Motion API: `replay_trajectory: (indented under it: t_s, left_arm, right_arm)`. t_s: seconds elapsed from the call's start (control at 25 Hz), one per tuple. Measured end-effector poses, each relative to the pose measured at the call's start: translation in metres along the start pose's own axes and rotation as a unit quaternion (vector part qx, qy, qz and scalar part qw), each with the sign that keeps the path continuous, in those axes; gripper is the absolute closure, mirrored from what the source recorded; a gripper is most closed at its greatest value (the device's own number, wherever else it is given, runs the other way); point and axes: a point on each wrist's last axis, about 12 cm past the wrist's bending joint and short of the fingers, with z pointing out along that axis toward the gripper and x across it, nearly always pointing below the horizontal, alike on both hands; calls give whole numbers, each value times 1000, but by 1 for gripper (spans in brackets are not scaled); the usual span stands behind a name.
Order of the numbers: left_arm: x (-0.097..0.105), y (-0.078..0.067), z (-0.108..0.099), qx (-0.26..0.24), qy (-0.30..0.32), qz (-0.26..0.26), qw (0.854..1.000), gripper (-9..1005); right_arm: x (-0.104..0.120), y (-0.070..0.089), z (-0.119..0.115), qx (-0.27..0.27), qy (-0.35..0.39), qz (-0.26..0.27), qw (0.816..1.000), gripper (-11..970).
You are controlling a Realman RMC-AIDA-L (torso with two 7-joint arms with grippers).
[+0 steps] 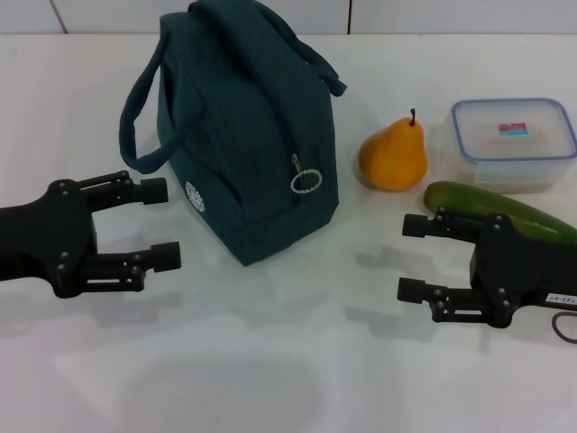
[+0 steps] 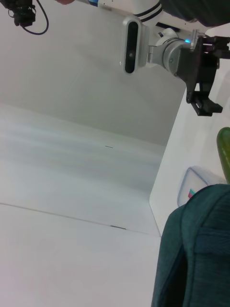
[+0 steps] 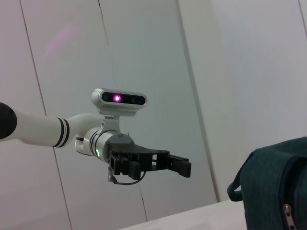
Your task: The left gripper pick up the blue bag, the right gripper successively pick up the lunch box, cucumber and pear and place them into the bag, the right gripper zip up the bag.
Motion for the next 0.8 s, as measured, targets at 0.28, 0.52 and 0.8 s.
replay_trajectory:
  t_s: [0.28, 0.52, 0.8]
  left_arm:
    - [1, 0, -2, -11, -14, -3, 1000, 113]
    - [-1, 0, -3, -24, -40, -2, 999, 113]
    - [-34, 27, -15, -100, -127, -56, 985, 113]
  right_arm:
    - [-2, -3, 1, 2, 1, -4, 1000, 181]
    - [-2, -5, 1, 7, 5, -5, 1000, 181]
    - [-3, -8, 1, 17, 4, -8, 1000, 181]
